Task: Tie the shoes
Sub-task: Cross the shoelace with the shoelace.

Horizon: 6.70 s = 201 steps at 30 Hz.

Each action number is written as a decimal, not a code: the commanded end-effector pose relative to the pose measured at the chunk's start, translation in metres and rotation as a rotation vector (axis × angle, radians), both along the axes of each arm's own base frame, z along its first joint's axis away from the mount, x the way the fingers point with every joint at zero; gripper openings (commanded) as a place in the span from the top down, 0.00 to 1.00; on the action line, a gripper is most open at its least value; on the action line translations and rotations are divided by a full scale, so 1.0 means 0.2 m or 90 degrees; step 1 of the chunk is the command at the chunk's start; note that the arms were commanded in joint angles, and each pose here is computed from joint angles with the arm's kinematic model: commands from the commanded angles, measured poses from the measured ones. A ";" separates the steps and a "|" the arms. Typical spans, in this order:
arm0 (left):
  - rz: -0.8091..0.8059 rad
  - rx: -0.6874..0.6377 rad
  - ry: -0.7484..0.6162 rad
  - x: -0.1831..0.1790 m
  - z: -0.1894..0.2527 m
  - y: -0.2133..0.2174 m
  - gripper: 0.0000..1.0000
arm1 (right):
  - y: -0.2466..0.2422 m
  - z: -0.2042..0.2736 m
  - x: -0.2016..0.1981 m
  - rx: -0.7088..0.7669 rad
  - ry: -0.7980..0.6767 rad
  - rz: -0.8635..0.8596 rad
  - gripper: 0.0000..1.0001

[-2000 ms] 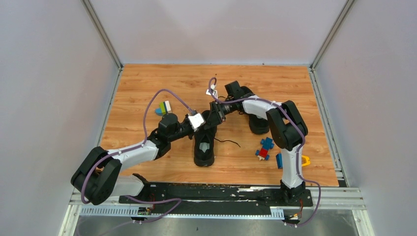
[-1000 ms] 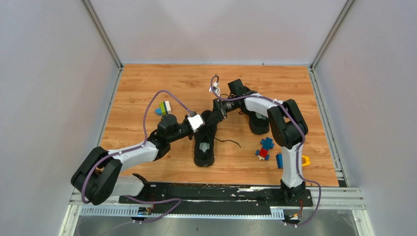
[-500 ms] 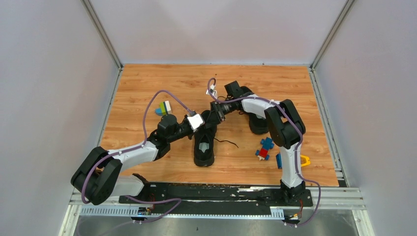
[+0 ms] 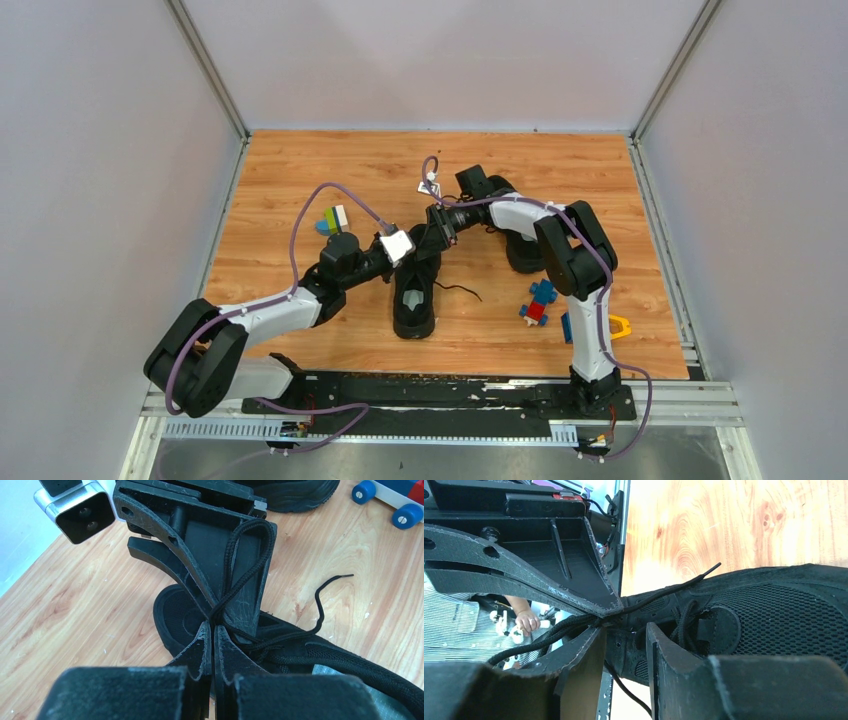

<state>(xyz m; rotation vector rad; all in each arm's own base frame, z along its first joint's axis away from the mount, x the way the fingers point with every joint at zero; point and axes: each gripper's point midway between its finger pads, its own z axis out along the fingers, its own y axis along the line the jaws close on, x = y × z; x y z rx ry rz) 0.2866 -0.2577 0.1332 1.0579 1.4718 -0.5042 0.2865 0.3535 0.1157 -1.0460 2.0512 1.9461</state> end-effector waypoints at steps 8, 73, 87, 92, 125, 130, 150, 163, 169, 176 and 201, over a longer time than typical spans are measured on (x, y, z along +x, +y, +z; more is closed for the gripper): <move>-0.015 -0.022 -0.006 -0.01 0.05 -0.03 1.00 | 0.05 0.10 -0.02 0.017 0.056 0.013 0.87; -0.055 0.059 0.000 0.00 0.06 0.00 0.67 | 0.03 0.08 -0.04 0.005 0.049 0.010 0.79; -0.041 0.070 -0.025 0.03 0.05 0.01 0.72 | 0.04 0.09 -0.12 0.035 0.110 0.072 0.80; -0.053 0.052 -0.012 0.01 0.06 0.00 0.73 | 0.04 0.08 -0.10 0.026 0.119 0.066 0.81; -0.134 0.043 0.131 -0.02 0.22 0.11 0.48 | -0.08 0.07 0.05 -0.037 0.038 -0.067 0.96; -0.225 0.082 0.096 -0.05 0.15 0.10 0.46 | -0.12 0.08 0.05 -0.060 -0.002 -0.082 0.96; -0.496 0.209 -0.106 -0.03 0.20 0.12 0.56 | -0.07 0.07 0.08 -0.062 0.048 -0.062 0.96; -0.503 0.246 -0.160 -0.10 0.26 -0.06 0.54 | -0.09 0.03 0.04 -0.079 0.074 -0.066 1.00; -0.572 0.254 -0.178 -0.20 0.24 -0.10 0.53 | -0.09 0.01 0.04 -0.082 0.084 -0.065 1.00; -0.607 0.315 -0.203 -0.30 0.15 -0.19 0.51 | -0.09 0.02 0.05 -0.081 0.083 -0.066 1.00; -0.599 0.454 -0.189 -0.26 0.02 -0.26 0.86 | -0.11 0.03 0.02 -0.087 0.065 -0.070 1.00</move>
